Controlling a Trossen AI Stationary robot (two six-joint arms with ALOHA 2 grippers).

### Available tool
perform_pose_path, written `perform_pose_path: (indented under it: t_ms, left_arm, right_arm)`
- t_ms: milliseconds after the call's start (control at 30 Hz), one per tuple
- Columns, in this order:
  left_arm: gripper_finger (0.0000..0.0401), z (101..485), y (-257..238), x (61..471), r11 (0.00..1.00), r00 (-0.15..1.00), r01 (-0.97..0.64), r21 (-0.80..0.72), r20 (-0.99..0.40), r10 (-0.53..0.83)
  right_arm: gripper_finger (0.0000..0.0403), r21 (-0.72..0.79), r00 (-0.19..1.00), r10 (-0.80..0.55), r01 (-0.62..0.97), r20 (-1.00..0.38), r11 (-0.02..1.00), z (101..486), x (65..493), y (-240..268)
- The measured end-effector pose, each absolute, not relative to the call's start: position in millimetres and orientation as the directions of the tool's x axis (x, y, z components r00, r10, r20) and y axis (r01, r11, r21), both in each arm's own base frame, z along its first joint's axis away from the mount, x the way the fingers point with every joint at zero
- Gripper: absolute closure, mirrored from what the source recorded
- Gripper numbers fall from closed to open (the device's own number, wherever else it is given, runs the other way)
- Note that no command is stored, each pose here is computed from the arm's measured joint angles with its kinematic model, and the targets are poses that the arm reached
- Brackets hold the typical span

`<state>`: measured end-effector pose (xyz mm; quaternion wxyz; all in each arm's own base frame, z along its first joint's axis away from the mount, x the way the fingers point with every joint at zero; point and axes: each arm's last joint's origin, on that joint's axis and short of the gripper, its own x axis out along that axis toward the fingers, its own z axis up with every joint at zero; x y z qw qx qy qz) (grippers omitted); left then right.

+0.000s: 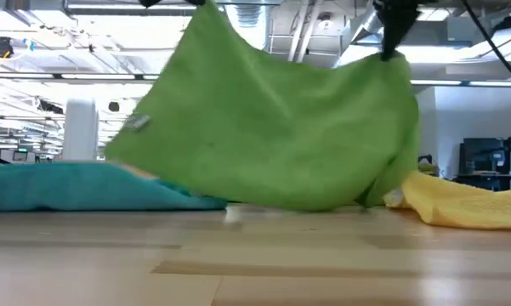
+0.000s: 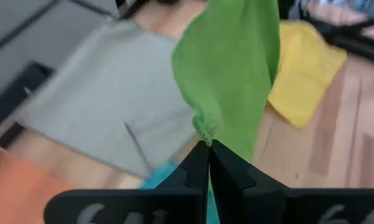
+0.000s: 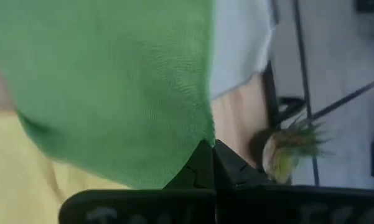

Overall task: Fold microfiber towels
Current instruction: Fold the green microfiber towel

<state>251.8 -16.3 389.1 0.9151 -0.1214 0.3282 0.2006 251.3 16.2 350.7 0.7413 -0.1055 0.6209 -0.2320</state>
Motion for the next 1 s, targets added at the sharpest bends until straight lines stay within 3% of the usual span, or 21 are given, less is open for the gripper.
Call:
perform_pose_path:
  t_ms: [300, 800, 1000]
  left_arm:
    - [0.0401, 388.7, -30.1, 246.2, 0.925, 0.677, -0.359, -0.125, -0.717, 0.166]
    - [0.0401, 349.6, -112.5, 252.7, 0.932, 0.497, -0.285, -0.222, -0.866, -0.055]
    - [0.0401, 343.2, -123.8, 255.9, 0.940, 0.509, -0.293, -0.174, -0.861, -0.001]
  right_arm:
    - [0.0401, -0.406, 0.210, -0.435, 0.168, -0.876, 0.898, 366.1, 242.3, 37.0]
    - [0.0401, -0.165, 0.222, -0.166, 0.026, -0.961, 0.986, 353.4, 225.5, 109.2]
    - [0.0401, -0.217, 0.244, -0.214, 0.016, -0.946, 0.976, 354.4, 223.2, 110.4]
